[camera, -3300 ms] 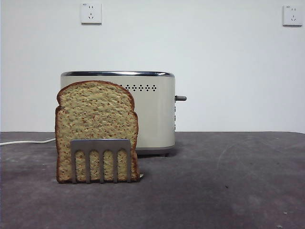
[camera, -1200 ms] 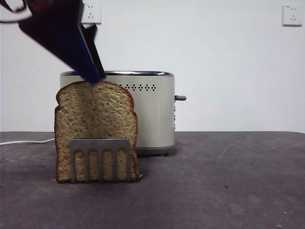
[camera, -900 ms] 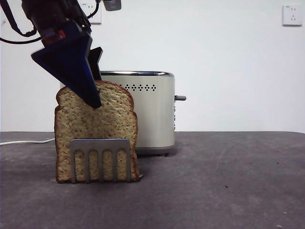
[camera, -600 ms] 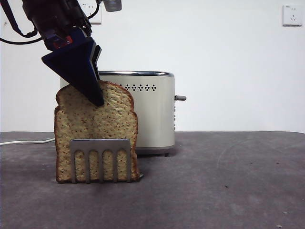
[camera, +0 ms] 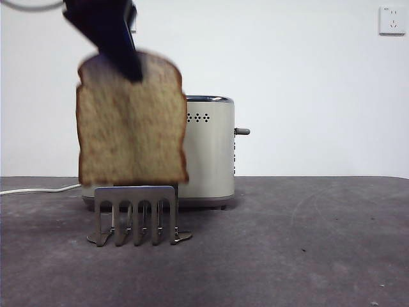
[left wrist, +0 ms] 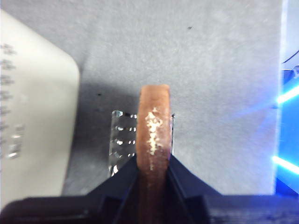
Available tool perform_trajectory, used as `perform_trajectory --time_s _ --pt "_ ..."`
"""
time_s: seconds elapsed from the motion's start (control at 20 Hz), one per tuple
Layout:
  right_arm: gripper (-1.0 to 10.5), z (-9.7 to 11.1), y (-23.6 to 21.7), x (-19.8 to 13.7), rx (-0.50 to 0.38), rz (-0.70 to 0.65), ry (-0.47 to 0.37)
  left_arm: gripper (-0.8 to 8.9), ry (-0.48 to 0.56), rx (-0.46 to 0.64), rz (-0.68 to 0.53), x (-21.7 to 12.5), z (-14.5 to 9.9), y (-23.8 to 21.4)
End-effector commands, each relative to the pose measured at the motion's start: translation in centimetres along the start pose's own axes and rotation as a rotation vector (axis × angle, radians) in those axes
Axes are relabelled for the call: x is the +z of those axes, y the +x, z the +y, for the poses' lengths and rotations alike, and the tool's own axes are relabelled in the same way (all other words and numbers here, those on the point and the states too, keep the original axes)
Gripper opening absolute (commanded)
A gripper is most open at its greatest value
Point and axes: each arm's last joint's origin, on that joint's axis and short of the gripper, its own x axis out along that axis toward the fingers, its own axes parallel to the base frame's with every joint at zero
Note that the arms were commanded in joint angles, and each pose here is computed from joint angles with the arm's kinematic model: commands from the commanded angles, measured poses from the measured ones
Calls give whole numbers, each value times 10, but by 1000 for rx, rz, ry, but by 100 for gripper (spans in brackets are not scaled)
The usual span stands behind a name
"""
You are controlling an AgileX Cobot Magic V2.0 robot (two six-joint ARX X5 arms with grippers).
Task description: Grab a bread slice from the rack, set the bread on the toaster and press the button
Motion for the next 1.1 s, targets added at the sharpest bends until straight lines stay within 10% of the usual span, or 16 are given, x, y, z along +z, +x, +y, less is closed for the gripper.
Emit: perform_trajectory --time_s 0.05,0.45,1.1 --pt "-12 -1 1 1 3 3 -8 -8 23 38 -36 13 5 -29" --pt "-12 -2 4 2 5 11 -3 -9 111 433 -110 42 25 -100" --pt "-12 -3 5 2 5 15 0 -9 230 427 -7 36 73 -49"
